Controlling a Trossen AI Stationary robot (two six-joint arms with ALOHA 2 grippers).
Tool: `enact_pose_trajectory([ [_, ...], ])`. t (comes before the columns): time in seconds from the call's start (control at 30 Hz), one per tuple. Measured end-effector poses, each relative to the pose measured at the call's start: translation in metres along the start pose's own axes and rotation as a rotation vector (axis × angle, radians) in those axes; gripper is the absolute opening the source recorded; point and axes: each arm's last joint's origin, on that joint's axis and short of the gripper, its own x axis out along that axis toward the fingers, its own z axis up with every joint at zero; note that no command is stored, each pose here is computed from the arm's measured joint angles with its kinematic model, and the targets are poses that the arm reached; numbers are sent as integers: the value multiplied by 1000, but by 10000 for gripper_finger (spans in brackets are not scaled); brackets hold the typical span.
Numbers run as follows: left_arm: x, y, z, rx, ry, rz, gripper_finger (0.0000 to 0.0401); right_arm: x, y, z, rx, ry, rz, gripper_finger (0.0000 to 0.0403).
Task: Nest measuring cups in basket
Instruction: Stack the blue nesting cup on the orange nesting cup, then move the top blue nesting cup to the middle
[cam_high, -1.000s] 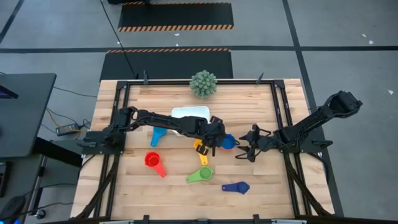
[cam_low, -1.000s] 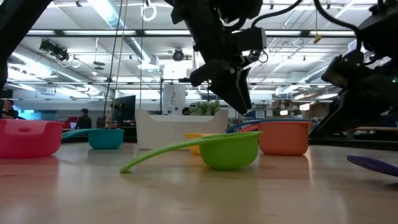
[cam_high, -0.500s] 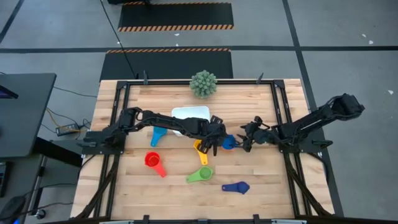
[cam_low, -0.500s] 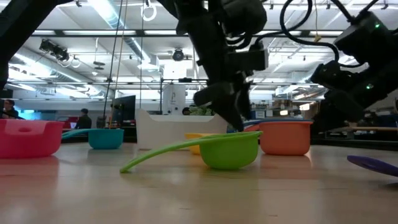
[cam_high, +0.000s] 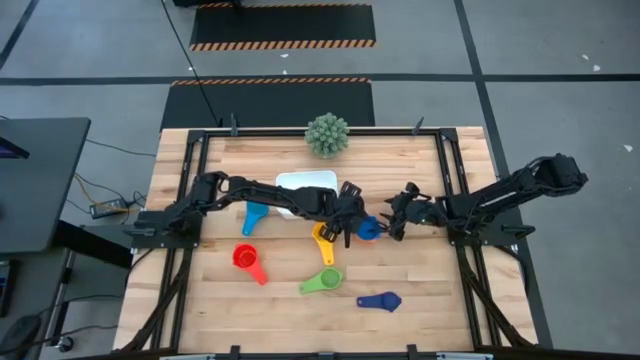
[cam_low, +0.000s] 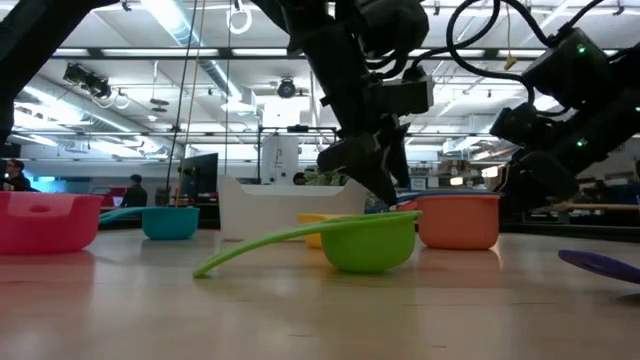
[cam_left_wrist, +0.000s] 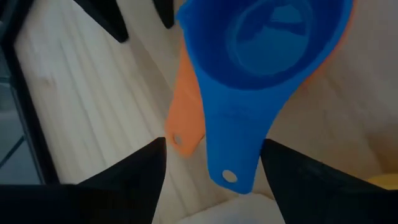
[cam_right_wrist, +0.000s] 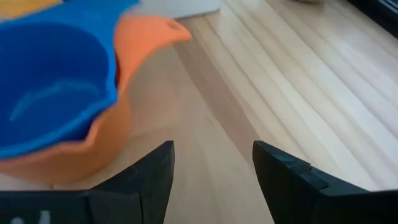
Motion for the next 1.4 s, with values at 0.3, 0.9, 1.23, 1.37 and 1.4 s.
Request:
enact_pose_trajectory([
  [0.3,7,5,1,21,-46,22,265,2,-2,8,-21,-52,62,224],
  [0.9,19,22,-4,60,-93,102,265,9,-5,11,-52,-75,129,224],
  [1.23,18,17,-6,91,-29,93,265,7,-7,11,-46,-65,96,224],
  [1.37,19,15,-9,88,-5,71,265,5,-9,9,-30,-48,68,224],
  [1.4,19,16,-10,85,-6,73,265,5,-9,9,-28,-48,69,224],
])
